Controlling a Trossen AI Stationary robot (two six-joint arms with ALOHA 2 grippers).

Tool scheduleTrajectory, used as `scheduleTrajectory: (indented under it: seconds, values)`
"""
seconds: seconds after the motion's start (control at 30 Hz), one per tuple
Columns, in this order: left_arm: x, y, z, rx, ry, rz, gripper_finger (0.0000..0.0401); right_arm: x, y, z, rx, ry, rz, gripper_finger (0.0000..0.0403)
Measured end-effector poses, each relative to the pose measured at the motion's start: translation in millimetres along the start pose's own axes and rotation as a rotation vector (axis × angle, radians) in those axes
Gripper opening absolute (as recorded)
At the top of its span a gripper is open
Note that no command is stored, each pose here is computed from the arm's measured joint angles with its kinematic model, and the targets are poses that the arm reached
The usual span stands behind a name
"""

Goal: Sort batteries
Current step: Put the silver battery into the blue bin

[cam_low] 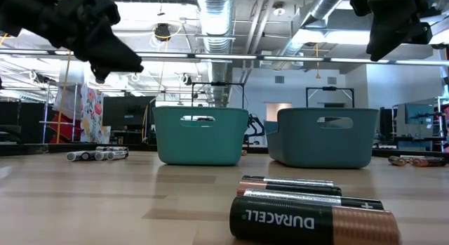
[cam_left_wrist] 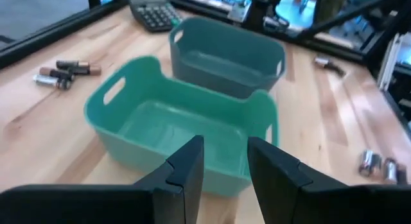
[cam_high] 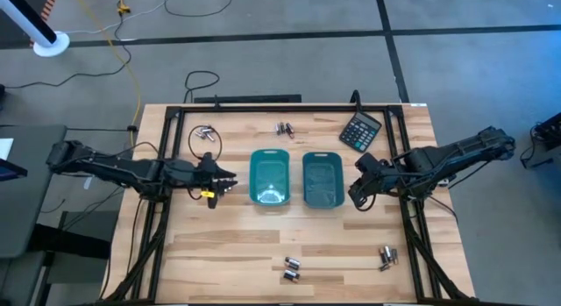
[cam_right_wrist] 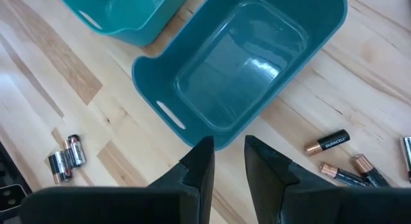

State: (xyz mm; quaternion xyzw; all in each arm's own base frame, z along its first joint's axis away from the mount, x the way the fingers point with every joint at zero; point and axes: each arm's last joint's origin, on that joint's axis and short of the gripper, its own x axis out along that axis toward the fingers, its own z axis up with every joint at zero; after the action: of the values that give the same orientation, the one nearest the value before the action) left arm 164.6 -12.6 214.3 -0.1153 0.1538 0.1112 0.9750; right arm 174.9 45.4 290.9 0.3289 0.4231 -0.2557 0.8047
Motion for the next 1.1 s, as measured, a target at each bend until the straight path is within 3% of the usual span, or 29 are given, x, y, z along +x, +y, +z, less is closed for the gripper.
scheduleTrajectory:
  seconds: [0.57,1.1]
  values:
    - [-2.8,8.3,-23.3,0.078,0.239,0.074,0.0114,1.6,-2.2,4.1,-0.020,0.031,0.008,0.0105]
    - [-4.0,9.9,-27.1,0.074,0.279,0.089,0.0114,2.1,-3.1,5.8,-0.012,0.028,0.004,0.0105]
